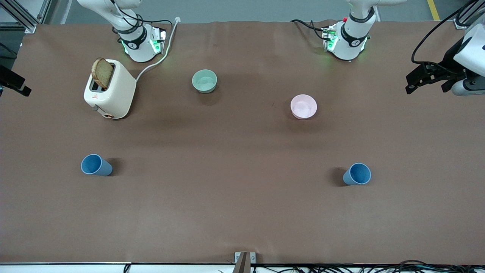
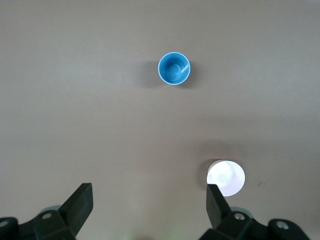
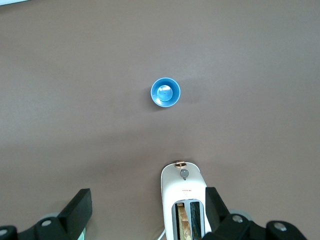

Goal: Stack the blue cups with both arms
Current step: 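Reach the left and right grippers down toward the two blue cups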

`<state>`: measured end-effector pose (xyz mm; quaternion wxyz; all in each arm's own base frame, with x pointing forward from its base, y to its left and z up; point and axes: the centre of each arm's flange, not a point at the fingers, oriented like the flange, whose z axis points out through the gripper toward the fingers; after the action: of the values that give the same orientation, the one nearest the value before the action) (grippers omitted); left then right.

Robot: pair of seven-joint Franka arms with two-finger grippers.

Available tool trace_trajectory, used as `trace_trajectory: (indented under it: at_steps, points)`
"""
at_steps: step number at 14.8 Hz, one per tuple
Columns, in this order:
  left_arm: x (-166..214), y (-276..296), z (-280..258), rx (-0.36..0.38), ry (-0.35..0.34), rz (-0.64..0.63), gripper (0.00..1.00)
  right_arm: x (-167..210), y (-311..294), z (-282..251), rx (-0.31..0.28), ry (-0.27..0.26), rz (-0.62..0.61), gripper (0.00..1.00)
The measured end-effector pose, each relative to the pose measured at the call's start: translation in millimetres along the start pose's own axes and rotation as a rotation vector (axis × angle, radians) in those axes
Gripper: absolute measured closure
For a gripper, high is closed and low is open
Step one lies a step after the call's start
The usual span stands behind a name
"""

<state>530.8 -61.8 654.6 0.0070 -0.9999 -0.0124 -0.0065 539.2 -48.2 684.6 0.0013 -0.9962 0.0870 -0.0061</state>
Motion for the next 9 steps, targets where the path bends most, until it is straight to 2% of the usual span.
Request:
trace_trajectory:
  at_steps: [6,9]
  points:
    - [7,-3,3,0.010,-0.003,0.052,0.00,0,0,0,0.000,0.000,0.000,0.00]
    - [37,-19,32,0.010,0.004,0.048,0.00,0,0,0,0.000,0.001,0.000,0.00]
